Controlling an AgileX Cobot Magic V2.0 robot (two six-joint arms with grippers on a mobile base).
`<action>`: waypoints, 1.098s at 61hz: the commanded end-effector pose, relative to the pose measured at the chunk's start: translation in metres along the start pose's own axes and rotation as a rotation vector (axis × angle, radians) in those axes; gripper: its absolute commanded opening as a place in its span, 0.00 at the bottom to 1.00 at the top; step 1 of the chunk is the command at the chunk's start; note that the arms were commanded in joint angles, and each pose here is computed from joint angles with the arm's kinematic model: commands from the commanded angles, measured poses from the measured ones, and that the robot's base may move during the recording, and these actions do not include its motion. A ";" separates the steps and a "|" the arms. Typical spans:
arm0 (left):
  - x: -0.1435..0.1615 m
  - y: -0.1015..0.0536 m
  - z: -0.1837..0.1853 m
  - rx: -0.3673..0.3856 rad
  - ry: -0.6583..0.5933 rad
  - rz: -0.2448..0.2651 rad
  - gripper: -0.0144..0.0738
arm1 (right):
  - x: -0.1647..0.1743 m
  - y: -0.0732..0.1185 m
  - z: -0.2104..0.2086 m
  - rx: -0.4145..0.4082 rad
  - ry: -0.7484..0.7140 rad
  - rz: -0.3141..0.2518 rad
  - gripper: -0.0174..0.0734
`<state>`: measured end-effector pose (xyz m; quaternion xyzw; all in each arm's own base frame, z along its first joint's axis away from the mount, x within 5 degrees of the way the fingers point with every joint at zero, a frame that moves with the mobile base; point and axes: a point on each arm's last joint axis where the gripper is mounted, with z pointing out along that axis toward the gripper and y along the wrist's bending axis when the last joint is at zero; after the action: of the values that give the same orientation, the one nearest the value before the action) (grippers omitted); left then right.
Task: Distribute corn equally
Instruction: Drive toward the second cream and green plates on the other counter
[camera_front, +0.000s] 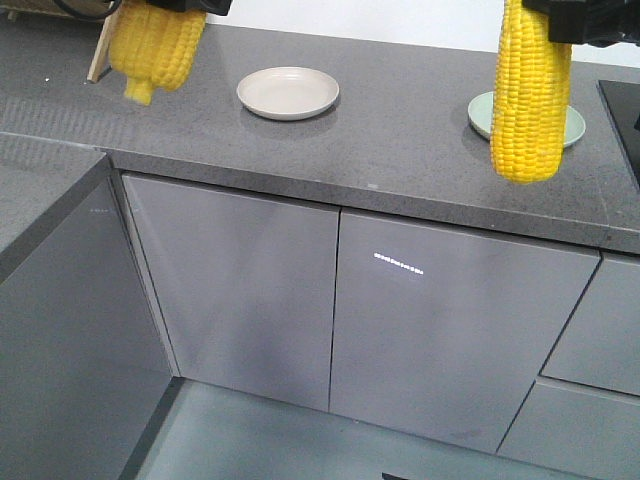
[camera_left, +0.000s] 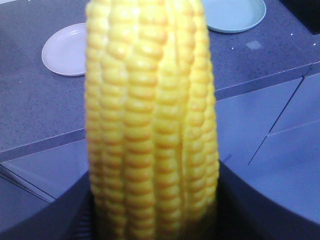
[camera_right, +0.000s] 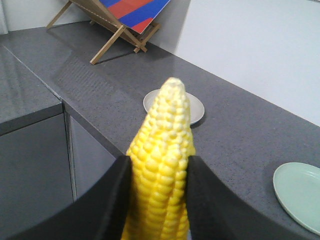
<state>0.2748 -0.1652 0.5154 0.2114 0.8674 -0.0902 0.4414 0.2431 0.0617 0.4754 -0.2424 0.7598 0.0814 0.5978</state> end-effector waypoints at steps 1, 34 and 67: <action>-0.007 0.002 -0.025 0.003 -0.095 -0.013 0.16 | -0.017 -0.003 -0.015 0.049 -0.109 -0.002 0.19; -0.007 0.002 -0.025 0.003 -0.095 -0.013 0.16 | -0.017 -0.003 -0.015 0.049 -0.109 -0.002 0.19; -0.007 0.002 -0.025 0.003 -0.095 -0.013 0.16 | -0.017 -0.003 -0.015 0.049 -0.109 -0.002 0.19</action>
<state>0.2748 -0.1652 0.5154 0.2114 0.8674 -0.0902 0.4414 0.2431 0.0617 0.4754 -0.2424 0.7598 0.0814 0.5978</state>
